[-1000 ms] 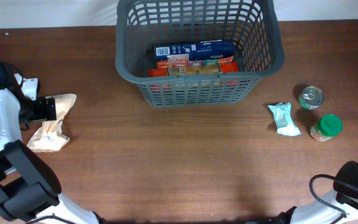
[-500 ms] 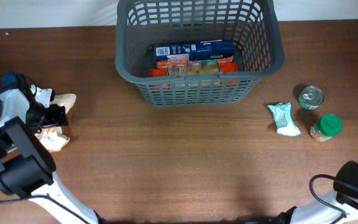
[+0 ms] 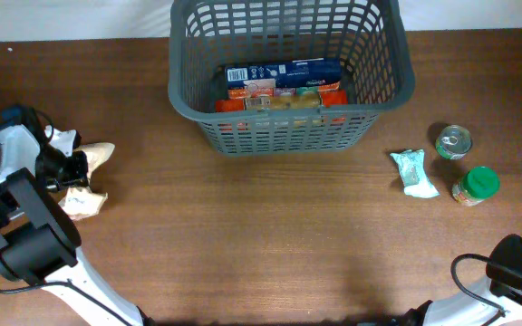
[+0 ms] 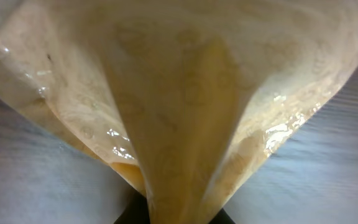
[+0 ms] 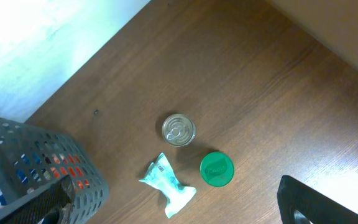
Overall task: Pack container
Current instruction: 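Move the left gripper to the cream snack bag and grasp it, then carry the snack bag into the basket and release it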
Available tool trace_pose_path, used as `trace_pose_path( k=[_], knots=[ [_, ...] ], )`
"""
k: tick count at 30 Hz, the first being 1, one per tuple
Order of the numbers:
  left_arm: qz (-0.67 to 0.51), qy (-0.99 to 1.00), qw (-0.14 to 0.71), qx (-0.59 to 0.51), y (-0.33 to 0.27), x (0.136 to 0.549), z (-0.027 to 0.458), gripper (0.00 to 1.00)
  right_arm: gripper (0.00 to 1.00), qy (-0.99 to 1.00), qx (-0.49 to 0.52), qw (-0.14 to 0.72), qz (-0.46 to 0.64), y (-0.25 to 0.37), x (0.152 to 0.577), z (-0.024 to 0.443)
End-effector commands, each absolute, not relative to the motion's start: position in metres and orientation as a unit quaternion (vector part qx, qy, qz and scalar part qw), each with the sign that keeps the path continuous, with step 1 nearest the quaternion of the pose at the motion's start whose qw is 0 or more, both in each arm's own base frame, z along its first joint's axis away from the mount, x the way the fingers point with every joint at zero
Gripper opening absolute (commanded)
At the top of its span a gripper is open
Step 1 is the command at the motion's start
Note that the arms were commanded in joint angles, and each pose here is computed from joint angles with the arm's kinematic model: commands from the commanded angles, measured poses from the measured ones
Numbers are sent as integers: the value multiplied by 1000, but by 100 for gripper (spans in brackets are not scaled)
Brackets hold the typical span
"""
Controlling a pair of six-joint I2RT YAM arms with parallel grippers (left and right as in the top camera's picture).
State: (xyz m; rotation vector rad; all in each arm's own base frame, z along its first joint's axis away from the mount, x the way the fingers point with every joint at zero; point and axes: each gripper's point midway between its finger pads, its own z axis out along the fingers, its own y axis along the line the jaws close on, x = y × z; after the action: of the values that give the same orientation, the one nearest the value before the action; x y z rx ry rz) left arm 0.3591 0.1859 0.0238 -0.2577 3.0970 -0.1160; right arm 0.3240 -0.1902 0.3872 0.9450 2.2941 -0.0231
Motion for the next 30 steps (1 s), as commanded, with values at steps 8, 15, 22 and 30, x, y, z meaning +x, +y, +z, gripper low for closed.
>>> trace_pose_path(
  k=[8, 15, 22, 30],
  knots=[
    [15, 945, 327, -5, 160, 464, 293, 2, 99, 874, 365, 320, -5, -190, 324, 385],
    [67, 811, 544, 205, 39, 467, 474, 2, 99, 874, 365, 320, -5, -190, 324, 385],
    [93, 662, 575, 471, -125, 445, 502, 2, 99, 874, 365, 320, -5, -190, 324, 385],
    [35, 620, 511, 595, -247, 457, 421, 2, 99, 874, 365, 320, -5, -190, 324, 385]
  ],
)
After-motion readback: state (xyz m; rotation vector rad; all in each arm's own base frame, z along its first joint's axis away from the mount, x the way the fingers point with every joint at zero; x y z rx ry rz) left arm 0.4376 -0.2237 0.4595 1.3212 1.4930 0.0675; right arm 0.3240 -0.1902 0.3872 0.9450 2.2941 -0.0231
